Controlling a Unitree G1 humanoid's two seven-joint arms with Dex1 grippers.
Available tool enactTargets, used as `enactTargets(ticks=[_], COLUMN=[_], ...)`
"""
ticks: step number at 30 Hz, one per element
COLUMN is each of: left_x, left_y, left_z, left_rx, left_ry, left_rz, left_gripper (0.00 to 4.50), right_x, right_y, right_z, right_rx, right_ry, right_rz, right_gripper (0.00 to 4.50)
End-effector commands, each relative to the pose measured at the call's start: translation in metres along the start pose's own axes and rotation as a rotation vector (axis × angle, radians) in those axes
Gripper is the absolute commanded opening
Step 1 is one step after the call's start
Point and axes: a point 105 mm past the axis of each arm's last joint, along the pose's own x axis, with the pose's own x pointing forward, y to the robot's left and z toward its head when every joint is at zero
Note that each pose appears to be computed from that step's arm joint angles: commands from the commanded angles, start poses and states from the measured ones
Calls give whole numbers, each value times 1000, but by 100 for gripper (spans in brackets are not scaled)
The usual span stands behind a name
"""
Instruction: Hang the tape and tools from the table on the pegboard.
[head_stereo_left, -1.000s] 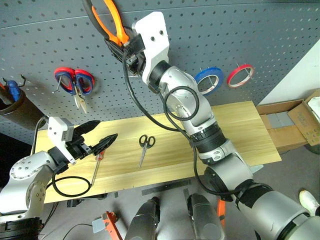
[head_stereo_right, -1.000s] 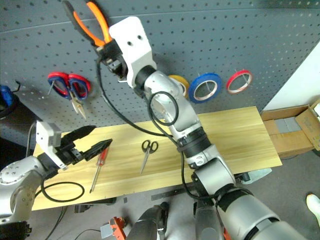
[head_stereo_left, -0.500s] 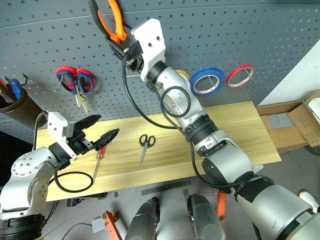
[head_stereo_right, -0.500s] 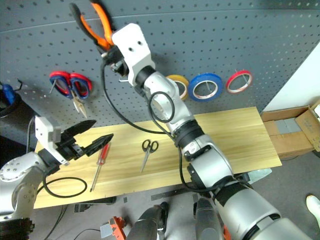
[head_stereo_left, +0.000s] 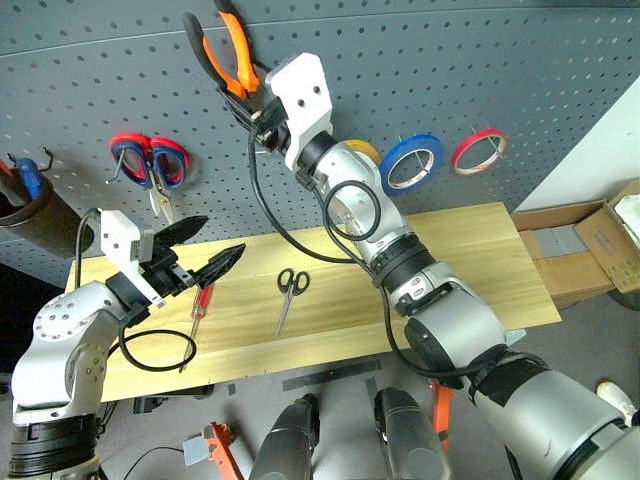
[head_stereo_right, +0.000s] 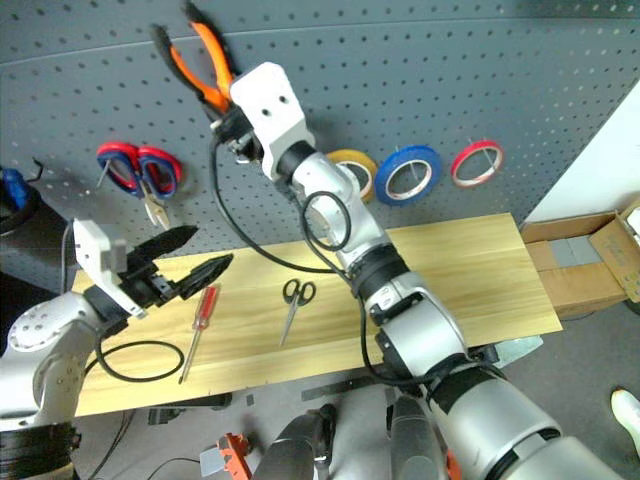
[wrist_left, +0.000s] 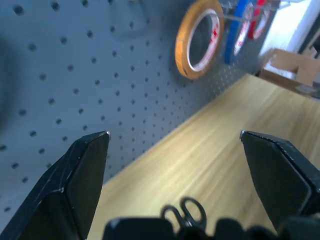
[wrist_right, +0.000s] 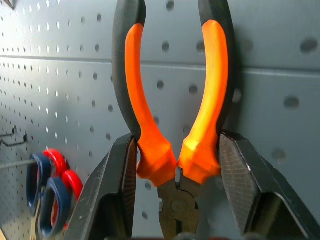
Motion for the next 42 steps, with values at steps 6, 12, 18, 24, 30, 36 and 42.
enactTargets(ticks=[6, 12, 18, 24, 30, 36, 42], left_x=[-5, -5, -3, 0, 1, -3, 2], left_y=[1, 1, 1, 0, 0, 2, -11], left_z=[26, 27, 25, 19, 14, 0, -28], left_rx=[24, 31, 33, 34, 33, 46, 58], left_ry=[-78, -77, -69, -50, -26, 26, 162], left_rz=[11, 15, 9, 13, 46, 112, 88], left_gripper=[450, 450, 450, 450, 450, 450, 450], right_x=[1, -2, -6, -9, -19, -55, -96], right_y=[21, 23, 24, 23, 13, -10, -22], right_z=[9, 5, 2, -3, 20, 61, 77], right_rx=[25, 33, 48, 30, 39, 151, 252], right_ry=[-46, -29, -21, 12, 14, 11, 58], right_rz=[26, 30, 32, 36, 58, 110, 191], right_gripper=[201, 201, 297, 449, 449, 449, 449])
